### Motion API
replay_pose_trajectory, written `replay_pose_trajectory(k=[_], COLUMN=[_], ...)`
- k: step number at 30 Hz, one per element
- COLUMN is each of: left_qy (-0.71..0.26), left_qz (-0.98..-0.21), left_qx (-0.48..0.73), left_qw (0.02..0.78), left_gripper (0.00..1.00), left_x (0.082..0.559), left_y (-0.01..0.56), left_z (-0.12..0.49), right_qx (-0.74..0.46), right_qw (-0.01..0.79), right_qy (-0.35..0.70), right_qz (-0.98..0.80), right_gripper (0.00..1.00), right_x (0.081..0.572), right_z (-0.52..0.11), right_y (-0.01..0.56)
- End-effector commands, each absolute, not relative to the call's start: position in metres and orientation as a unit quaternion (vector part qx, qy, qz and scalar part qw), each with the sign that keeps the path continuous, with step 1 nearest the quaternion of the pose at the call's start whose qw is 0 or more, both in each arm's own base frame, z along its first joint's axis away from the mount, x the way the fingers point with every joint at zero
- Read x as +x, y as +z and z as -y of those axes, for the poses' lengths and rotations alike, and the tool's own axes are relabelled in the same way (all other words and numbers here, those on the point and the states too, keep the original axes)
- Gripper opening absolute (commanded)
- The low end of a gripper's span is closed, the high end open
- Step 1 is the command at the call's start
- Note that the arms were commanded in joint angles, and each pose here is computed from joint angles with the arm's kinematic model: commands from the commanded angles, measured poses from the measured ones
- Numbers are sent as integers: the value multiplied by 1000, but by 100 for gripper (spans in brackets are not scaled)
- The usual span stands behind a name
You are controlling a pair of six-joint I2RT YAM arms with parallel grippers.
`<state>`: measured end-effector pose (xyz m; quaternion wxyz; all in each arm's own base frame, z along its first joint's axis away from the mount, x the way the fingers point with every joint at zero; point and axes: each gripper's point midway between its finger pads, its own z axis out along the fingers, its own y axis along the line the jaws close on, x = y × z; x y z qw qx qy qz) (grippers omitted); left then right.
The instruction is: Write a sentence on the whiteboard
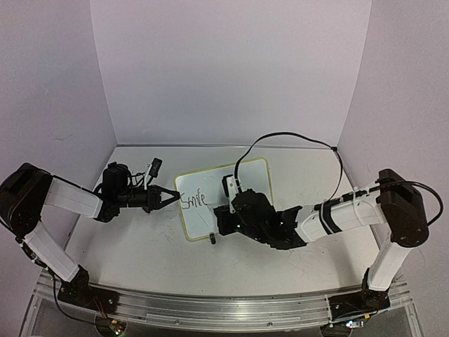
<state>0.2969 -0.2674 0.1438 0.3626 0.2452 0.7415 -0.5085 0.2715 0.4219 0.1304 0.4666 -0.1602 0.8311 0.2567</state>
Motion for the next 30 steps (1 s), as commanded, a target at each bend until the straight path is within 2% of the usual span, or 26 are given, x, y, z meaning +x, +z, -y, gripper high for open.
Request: replay_pose_trajectory(k=[1, 5, 30], left_qy=[-519, -518, -518], left_qz=[-736, -735, -734], left_qx=[258, 259, 260], left_qw=[350, 352, 352], left_gripper=[0, 0, 0], left_x=[289, 288, 288], left_y=[150, 151, 152], left_z=[271, 271, 271], right_qx=[-158, -176, -179], right_qw=[501, 506, 498], right_qy=[263, 308, 270], right_qz=[-810, -786, -804], right_gripper=[0, 0, 0], right_x=[276, 264, 276], right_z=[-409, -410, -421], right_y=[160, 171, 155])
